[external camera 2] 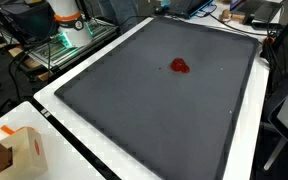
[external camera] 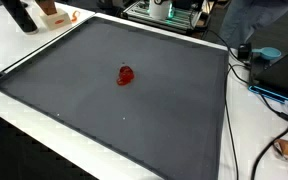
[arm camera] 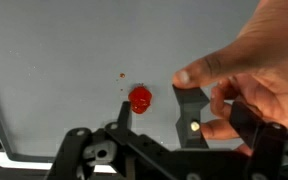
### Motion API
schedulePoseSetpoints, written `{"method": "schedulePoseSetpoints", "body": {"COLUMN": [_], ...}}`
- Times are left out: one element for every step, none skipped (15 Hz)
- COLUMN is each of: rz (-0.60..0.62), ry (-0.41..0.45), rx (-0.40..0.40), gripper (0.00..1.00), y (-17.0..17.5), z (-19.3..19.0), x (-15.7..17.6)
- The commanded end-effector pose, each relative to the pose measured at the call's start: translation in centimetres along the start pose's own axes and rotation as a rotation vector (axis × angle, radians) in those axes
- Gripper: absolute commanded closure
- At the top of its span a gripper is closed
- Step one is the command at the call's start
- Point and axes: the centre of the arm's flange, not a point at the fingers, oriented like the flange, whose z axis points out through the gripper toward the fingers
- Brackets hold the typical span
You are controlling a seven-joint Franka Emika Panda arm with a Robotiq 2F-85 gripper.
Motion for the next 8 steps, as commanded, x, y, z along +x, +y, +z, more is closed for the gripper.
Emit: {"method": "schedulePoseSetpoints", "body": {"rz": [0.000,0.007,0.003,0.004,0.001,-0.003,-0.002,-0.003], "ry": [-0.001,0.004,0.005,0.007,0.005,0.007,0.007,0.008], "rx": [0.000,0.002,0.005,0.017,0.019,0.021,0.023,0.025], "gripper": [0.00,0.00,0.00,0.00,0.00,0.25,0.25,0.34], "y": [0.00,0.01,0.04,0.26,0.35,0.49,0.60,0.68], "z": [0.04,0.03,0.02,0.12,0.15,0.18,0.19,0.20], "x": [-0.01,-0.02,0.00,0.01,0.04,0.09,0.10,0.12]}}
